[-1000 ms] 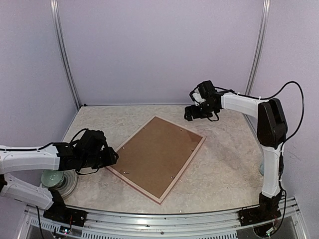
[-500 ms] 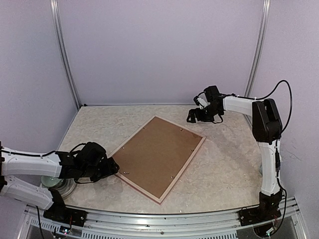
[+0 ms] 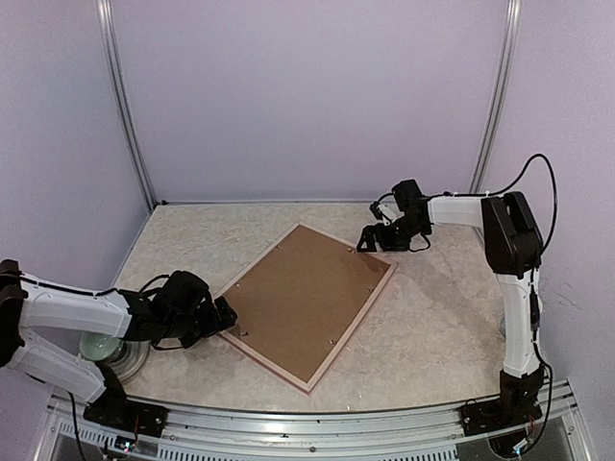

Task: Put the photo into the frame
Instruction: Rotate the photo frame at the center of the board.

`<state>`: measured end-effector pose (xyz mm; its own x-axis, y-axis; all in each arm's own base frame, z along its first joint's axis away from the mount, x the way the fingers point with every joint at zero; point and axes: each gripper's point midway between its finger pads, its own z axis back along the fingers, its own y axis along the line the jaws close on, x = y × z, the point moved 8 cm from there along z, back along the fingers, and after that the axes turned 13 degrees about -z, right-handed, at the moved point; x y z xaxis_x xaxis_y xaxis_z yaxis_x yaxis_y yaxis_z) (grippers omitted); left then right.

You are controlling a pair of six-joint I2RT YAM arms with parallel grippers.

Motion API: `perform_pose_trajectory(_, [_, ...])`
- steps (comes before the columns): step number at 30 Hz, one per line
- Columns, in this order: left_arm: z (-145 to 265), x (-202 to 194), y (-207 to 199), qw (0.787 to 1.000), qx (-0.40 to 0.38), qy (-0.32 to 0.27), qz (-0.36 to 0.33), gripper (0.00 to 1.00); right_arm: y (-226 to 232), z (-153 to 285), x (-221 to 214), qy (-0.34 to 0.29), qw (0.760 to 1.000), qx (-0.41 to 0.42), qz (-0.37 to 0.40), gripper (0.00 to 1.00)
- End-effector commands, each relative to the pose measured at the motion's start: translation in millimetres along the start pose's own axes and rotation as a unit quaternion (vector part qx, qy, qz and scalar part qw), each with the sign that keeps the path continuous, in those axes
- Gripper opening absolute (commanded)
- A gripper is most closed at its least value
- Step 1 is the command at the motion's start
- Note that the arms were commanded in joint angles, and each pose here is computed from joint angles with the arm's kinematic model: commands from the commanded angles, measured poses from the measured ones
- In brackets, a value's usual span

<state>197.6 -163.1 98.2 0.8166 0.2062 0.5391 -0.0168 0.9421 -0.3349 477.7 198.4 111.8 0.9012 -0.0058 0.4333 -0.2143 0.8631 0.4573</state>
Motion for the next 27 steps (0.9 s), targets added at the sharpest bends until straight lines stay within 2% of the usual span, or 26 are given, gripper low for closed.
perform_pose_trajectory(1, [-9,12,-3,1.0,-0.008,-0.009,-0.003,0.99,-2,1,-21,0.02,1.0,0.014,0.0,0.99])
perform_pose_trajectory(15, [-49,47,-17,1.0,-0.005,-0.015,-0.015,0.99,4,33,-69,0.022,0.999,0.029,-0.021,0.99])
perform_pose_trajectory(27, [-89,79,-24,1.0,-0.003,-0.006,-0.023,0.99,41,62,-122,0.024,1.0,0.013,-0.01,0.99])
